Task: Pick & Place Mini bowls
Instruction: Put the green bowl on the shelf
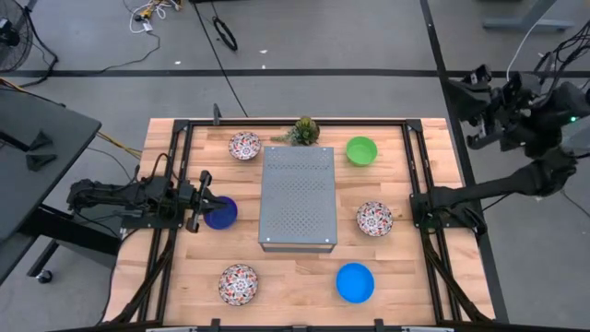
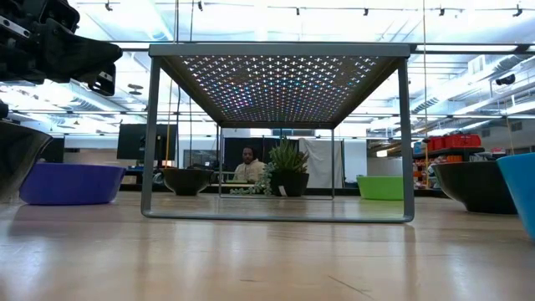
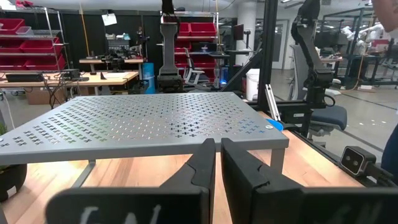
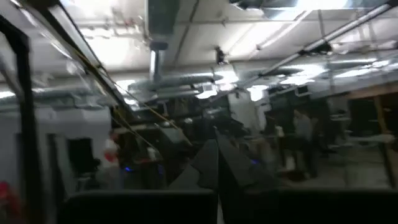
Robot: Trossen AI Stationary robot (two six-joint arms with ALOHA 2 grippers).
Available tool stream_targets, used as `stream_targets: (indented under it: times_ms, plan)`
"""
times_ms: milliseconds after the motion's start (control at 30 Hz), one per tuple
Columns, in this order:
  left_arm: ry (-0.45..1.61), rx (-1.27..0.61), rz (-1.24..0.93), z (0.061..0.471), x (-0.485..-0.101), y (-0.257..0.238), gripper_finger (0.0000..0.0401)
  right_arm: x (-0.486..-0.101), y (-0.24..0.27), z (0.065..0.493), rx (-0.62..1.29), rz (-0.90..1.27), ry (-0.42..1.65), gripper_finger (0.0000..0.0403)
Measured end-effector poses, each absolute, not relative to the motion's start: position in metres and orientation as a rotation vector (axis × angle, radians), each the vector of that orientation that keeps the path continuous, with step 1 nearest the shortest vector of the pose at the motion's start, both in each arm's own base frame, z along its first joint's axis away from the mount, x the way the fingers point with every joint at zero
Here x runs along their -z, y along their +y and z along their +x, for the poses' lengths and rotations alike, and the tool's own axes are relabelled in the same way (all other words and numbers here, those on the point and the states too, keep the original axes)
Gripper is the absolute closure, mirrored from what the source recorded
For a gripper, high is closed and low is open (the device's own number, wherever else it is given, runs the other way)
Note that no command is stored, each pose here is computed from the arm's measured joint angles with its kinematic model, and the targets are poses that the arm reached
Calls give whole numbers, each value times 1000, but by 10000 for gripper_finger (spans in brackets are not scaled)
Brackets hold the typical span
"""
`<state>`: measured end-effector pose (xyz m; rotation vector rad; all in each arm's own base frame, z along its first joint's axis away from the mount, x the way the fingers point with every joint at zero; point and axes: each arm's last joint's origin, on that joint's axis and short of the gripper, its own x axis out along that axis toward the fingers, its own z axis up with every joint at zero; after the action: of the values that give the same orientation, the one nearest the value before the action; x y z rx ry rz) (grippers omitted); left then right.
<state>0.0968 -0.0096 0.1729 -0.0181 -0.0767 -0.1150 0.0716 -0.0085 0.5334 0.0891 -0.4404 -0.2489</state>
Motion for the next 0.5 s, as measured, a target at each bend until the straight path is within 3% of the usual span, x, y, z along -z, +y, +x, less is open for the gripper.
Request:
stream_targets:
  times_ms: [500]
  plan:
    - [-77,115,-18,97,-173,-10,371,-555,-15,93,489,-2,-280,403]
